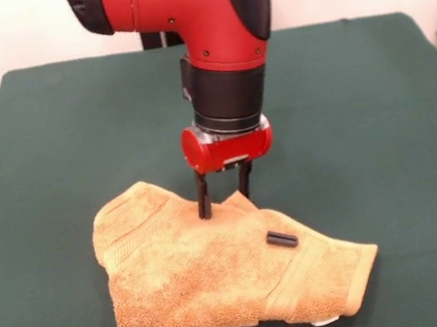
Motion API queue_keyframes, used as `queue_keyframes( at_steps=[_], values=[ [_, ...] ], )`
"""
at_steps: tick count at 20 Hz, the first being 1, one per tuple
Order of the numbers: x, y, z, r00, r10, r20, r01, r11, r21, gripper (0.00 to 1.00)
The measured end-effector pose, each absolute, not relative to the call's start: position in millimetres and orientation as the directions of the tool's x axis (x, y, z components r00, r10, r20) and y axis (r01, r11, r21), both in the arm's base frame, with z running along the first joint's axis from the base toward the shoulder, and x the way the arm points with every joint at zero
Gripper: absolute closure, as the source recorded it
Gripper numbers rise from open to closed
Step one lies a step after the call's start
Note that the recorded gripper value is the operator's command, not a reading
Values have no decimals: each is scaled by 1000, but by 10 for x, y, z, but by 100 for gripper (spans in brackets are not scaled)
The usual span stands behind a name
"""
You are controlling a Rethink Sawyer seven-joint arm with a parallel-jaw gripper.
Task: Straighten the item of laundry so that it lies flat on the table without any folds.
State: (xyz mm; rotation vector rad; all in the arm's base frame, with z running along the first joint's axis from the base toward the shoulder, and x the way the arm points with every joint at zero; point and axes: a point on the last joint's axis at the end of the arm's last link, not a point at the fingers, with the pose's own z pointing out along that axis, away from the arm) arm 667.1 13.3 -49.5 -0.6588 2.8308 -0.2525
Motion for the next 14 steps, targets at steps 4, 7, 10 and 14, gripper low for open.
queue_keyframes(
  at_steps=[4, 7, 10, 14],
  values=[
    [6682, 65, -508, -893, -407, -195, -367, 906, -212, 0],
    [6702, -27, -506, -897, -389, -211, -345, 913, -215, 100],
    [6707, -98, -510, -900, -377, -221, -332, 918, -216, 100],
    [6713, -111, -509, -903, -366, -224, -322, 923, -211, 100]
  ],
)
